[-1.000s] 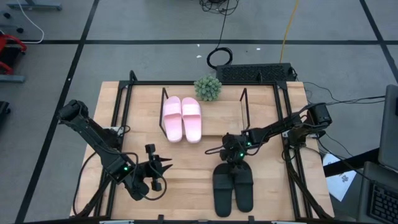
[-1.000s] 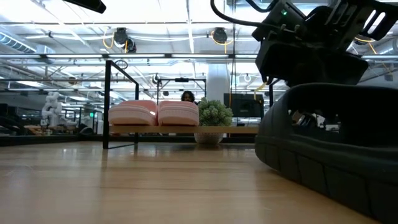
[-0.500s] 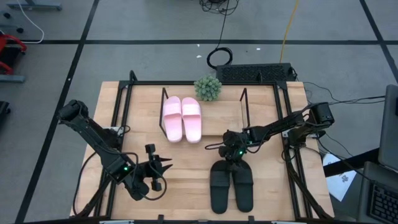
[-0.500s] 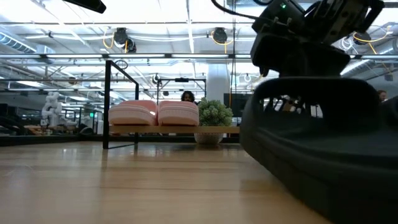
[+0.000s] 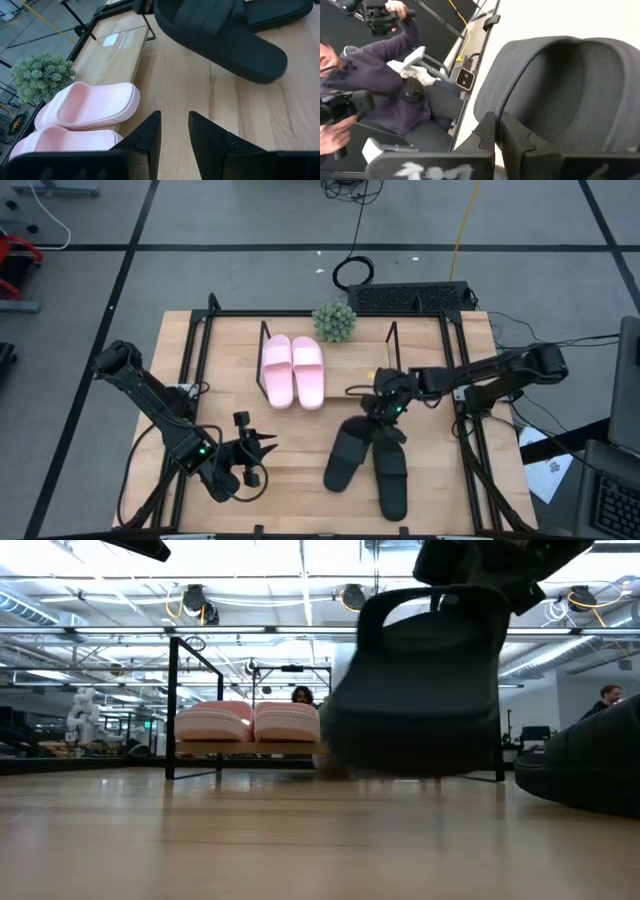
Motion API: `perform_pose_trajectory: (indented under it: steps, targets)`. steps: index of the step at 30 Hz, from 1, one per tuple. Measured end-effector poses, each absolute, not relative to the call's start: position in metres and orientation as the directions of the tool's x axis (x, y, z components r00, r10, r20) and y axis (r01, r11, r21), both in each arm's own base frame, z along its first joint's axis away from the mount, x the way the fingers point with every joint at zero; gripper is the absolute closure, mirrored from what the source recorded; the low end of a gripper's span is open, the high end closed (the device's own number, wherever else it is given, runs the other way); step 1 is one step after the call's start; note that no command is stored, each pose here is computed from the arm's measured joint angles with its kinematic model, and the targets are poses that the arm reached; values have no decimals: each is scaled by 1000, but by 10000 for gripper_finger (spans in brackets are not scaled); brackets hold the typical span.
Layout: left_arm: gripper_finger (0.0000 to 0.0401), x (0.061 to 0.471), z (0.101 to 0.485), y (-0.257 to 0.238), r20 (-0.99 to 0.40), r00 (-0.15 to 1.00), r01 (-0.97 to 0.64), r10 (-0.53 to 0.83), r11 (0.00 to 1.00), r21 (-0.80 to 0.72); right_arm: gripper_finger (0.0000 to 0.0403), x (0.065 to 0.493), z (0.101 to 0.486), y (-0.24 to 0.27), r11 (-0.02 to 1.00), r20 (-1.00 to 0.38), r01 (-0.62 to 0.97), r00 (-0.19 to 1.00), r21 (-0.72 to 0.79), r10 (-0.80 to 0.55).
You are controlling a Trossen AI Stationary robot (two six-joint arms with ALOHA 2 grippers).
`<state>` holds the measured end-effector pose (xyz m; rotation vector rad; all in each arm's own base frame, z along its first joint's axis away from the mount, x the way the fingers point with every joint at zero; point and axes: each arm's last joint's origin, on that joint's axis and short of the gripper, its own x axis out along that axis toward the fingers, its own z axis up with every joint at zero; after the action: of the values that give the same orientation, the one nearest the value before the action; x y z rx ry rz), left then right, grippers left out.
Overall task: Pick and place slides into the shelf
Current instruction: Put the left black slipper on the shelf
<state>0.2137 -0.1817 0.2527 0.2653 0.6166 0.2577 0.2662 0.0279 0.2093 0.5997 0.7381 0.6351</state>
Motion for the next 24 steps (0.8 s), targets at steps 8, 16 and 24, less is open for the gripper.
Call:
perform_pose_trajectory:
  steps: [8,16,24]
  targets:
    - [299,217,253,-178,-532,781,-169,328,930,325,403,252,229,-2,630,-338,-384,597,675,727]
    - [299,225,253,-168,-533,764,-207,363,921,331,403,243,250,-56,591,-258,-375,644,714,720]
    - [299,228,252,-163,-544,754,-218,368,921,322,403,237,317,-78,654,-274,-420,667,629,693]
